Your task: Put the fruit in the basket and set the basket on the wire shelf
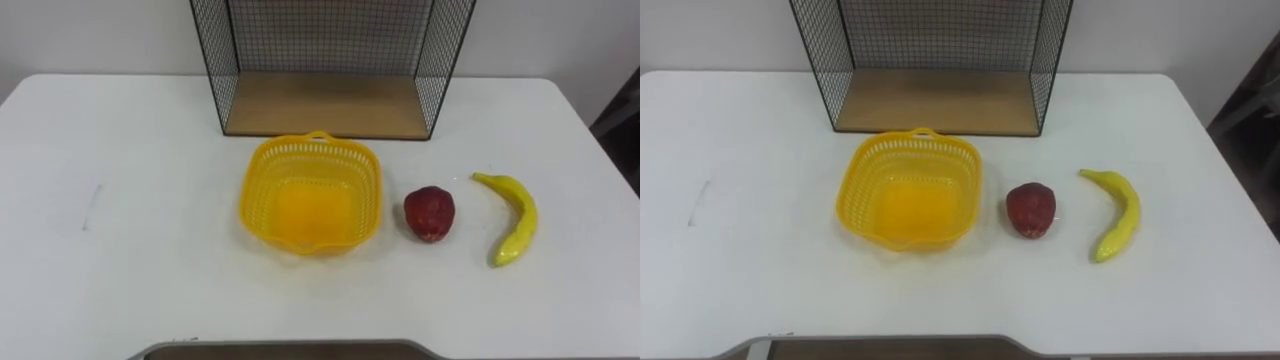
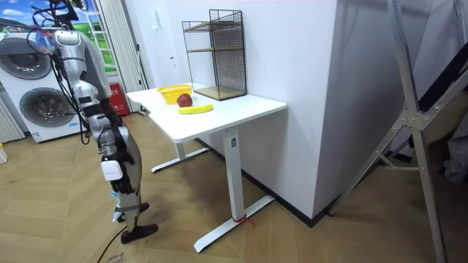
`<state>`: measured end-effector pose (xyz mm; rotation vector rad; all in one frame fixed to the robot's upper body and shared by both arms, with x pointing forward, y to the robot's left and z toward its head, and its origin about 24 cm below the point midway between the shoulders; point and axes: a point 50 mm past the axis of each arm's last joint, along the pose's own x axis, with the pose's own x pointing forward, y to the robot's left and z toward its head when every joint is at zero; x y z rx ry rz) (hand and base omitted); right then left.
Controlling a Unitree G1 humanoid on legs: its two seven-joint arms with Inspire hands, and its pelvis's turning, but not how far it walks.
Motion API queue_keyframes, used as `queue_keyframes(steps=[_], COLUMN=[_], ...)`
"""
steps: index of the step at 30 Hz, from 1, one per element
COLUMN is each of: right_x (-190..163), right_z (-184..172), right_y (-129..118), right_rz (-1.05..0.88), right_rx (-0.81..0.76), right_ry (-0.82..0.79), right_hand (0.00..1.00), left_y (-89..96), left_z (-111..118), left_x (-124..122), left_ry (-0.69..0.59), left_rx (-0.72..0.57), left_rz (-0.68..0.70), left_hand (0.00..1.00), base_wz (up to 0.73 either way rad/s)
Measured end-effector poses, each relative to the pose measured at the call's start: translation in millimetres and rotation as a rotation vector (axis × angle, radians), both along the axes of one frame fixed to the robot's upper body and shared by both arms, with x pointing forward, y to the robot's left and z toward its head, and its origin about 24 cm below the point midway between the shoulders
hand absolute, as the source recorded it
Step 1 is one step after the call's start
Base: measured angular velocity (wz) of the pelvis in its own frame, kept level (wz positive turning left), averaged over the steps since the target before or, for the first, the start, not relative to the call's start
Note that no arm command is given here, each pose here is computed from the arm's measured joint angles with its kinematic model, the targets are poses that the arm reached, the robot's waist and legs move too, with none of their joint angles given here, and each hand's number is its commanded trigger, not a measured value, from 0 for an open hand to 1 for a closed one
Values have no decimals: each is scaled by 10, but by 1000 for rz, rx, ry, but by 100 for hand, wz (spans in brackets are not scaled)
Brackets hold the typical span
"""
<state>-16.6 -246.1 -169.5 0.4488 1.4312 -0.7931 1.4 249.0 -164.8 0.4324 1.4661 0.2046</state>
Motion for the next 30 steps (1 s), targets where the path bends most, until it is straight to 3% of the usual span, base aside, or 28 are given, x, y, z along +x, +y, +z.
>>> queue_keyframes(steps=[5, 8, 15, 20, 22, 26, 30], right_x=[82, 234, 539, 943, 1063, 1346, 1560], right_z=[20, 67, 433, 1096, 1303, 1841, 2243], right_y=[-80, -222, -825, -1266, -1334, -1303, -1154], right_rz=[-631, -901, -1191, -1001, -890, -636, -455], right_rx=[-33, -70, -295, -653, -805, -1159, -1364], right_ry=[-181, -275, -448, -537, -531, -616, -758], right_hand=[0, 0, 0, 0, 0, 0, 0], left_y=[109, 140, 257, 322, 315, 266, 205], left_z=[40, 56, 107, 167, 168, 150, 125], left_x=[-66, -120, -139, -13, 12, -15, 11], left_ry=[-42, -44, -77, -156, -164, -145, -136], left_rx=[74, 107, 158, 194, 191, 176, 156], left_rz=[84, 105, 142, 109, 94, 57, 11], left_hand=[0, 0, 0, 0, 0, 0, 0], base_wz=[-5, -10, -1, -2, -5, -2, -9])
